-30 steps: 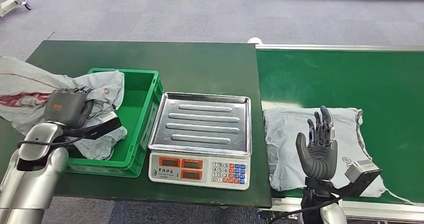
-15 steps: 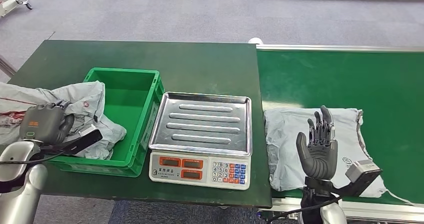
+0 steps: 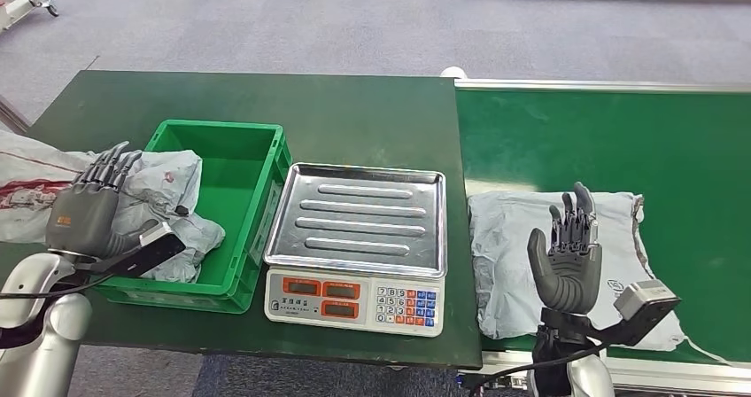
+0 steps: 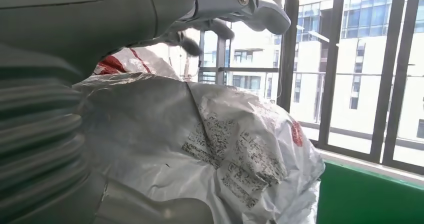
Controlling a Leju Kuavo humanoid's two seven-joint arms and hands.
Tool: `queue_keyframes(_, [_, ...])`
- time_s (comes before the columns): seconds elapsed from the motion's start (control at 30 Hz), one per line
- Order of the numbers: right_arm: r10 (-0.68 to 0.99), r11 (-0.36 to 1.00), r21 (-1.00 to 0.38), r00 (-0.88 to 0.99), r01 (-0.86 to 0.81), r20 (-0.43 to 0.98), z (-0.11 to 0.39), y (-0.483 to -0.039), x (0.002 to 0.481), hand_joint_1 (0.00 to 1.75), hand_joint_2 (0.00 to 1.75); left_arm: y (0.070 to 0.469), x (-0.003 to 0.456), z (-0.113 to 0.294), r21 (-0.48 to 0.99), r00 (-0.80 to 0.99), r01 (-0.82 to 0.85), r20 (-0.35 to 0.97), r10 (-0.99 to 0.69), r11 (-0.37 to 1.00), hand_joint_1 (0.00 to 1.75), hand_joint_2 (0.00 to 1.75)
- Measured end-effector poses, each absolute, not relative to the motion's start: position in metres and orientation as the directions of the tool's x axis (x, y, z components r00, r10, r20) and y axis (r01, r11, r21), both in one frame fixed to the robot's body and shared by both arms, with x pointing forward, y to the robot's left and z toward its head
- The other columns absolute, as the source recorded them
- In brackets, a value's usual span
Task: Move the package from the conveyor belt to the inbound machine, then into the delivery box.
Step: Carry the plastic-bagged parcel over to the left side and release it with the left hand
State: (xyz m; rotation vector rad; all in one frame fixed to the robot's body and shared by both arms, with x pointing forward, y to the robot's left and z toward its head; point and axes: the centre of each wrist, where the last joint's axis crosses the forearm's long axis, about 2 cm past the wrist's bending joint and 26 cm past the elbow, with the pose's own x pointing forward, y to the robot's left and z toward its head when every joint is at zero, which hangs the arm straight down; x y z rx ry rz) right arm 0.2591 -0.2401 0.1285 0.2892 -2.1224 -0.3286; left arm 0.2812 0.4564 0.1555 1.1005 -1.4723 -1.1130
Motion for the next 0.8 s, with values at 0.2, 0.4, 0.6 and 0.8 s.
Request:
queue_keyframes(0.2, [-0.334,0.935,0.345,-0.537,-0.083,0.775,0.13,-0.239,0.263,0.0,1.75,0.452,0.278,0.154,0.971,-0.17,-0.107,0.192,-0.967,0.212,0.0,1.75])
queue_keyframes(0.4, [-0.34,0.933,0.346,-0.54,-0.094,0.77,0.134,-0.236,0.27,0.0,1.75,0.443,0.279,0.154,0.922,-0.257,-0.127,0.325,-0.91,0.365,0.0,1.75])
queue_keyframes(0.6, [-0.3,0.952,0.282,-0.523,-0.117,0.798,0.145,-0.221,0.285,0.0,1.75,0.39,0.289,0.155,0.604,-0.473,0.022,0.709,-0.524,0.796,0.0,1.75])
queue_keyframes(0.8, [-0.273,0.96,0.203,-0.504,-0.19,0.819,0.16,-0.192,0.305,0.0,1.75,0.307,0.309,0.158,0.32,-0.559,0.22,0.815,-0.15,0.921,0.0,1.75])
